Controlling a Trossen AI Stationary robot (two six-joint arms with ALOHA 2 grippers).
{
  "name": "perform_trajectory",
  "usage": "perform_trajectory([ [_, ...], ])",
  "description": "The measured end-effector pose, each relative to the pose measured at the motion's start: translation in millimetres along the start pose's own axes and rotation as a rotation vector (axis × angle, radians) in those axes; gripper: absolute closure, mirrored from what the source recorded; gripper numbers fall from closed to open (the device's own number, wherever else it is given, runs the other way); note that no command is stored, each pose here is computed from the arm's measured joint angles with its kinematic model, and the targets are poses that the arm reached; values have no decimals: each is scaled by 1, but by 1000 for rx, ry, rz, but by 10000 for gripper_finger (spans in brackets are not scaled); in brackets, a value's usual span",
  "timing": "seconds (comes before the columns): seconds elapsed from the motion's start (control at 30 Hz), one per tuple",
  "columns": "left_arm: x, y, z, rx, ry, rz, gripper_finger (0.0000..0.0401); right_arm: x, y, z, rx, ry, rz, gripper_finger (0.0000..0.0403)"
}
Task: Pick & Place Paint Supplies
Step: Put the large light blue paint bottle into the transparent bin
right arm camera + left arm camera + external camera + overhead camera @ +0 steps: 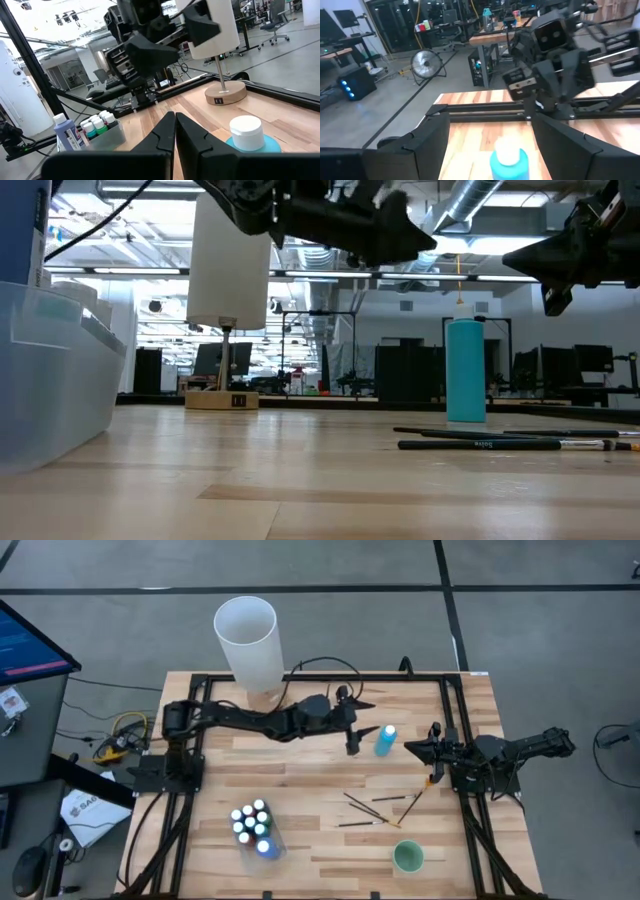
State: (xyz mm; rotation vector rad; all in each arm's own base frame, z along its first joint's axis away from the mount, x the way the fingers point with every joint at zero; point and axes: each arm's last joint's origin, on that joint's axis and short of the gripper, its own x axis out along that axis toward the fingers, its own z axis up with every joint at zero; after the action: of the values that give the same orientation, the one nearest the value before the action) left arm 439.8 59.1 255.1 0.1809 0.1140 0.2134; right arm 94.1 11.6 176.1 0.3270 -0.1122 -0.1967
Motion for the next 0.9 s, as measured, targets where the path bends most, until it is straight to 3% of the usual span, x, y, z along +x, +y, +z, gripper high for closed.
perform_trajectory([
  [0.9,63,-3,-33,-9,14,-76,130,0,0,0,0,0,0,394],
])
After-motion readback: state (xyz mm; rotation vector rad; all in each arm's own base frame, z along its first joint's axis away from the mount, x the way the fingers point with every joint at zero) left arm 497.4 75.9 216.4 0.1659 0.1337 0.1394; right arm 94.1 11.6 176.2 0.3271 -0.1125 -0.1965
